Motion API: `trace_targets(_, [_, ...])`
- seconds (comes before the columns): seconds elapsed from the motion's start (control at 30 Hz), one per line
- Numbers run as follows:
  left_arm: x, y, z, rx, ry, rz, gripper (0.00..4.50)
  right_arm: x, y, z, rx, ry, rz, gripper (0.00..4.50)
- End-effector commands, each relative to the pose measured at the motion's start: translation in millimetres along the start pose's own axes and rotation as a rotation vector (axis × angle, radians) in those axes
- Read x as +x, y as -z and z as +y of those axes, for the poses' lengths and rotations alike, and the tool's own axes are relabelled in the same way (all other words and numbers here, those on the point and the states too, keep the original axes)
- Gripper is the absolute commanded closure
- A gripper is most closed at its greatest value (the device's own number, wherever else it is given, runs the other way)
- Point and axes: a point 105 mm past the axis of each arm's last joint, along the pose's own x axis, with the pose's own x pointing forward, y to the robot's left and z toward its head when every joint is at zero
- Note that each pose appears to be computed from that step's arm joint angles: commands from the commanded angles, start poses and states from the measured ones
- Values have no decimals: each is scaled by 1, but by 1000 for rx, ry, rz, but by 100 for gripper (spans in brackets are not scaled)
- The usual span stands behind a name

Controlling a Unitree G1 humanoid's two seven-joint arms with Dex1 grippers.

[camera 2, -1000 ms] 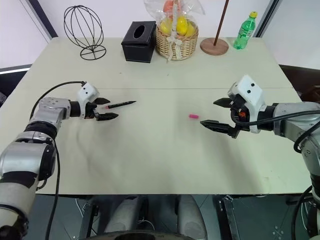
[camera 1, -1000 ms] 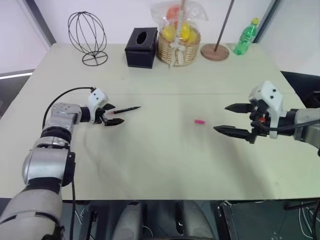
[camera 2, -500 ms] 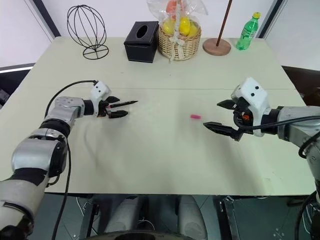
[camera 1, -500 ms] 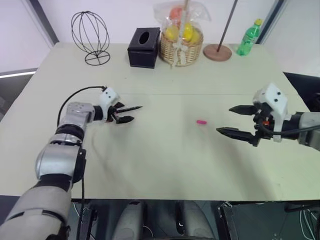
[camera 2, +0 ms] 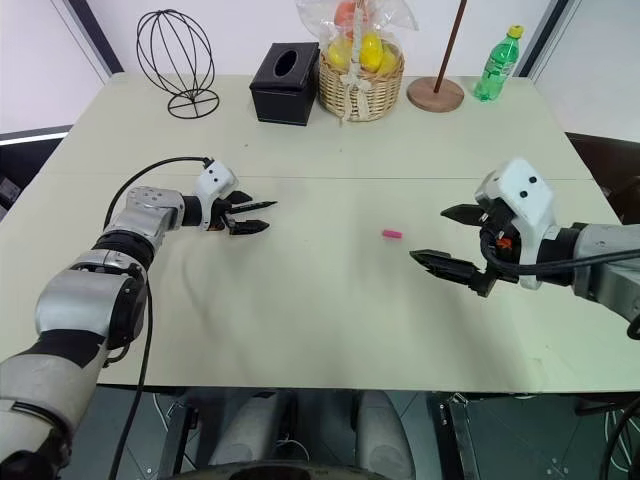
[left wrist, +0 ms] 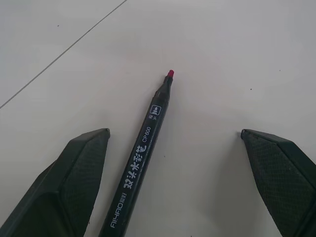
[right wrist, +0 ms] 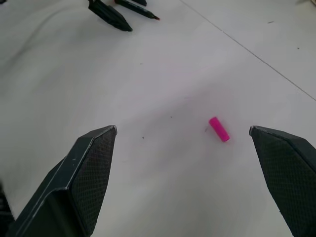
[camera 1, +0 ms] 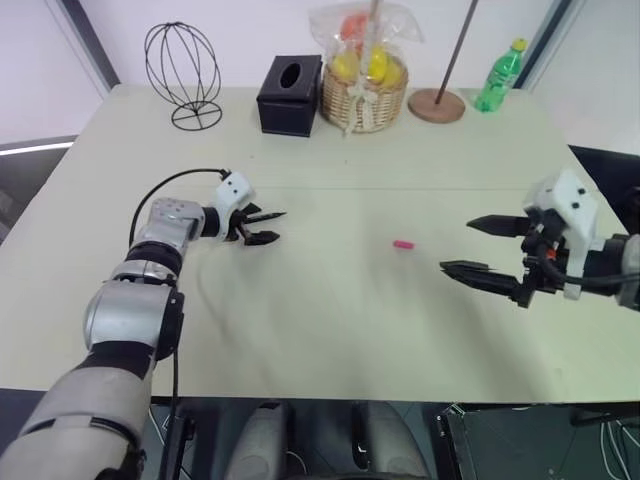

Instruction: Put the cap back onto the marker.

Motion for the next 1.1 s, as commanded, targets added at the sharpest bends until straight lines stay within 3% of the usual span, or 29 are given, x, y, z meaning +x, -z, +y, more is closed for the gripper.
trace_targets(0.03, [-4, -4, 5, 12, -17, 8, 1, -6, -9, 8, -47, -15, -15, 5])
trace_targets(0.33, [-5, 1, 6, 10, -32, 22, 1, -3, -10, 8, -51, -17, -19, 5])
trace_targets(0.4, [-5, 1, 6, 8, -31, 22, 53, -3, -9, 9, -50, -13, -19, 0])
trace_targets(0.47, [-4, 2, 6, 5, -30, 21, 133, -3, -9, 9, -49, -10, -19, 0])
trace_targets(0.63, [-4, 2, 5, 2, -25, 23, 382, -3, -9, 9, -48, -5, -21, 0])
trace_targets(1.1, [-11, 5, 5, 19, 0, 35, 382, 4, -3, 5, -40, 5, -32, 0])
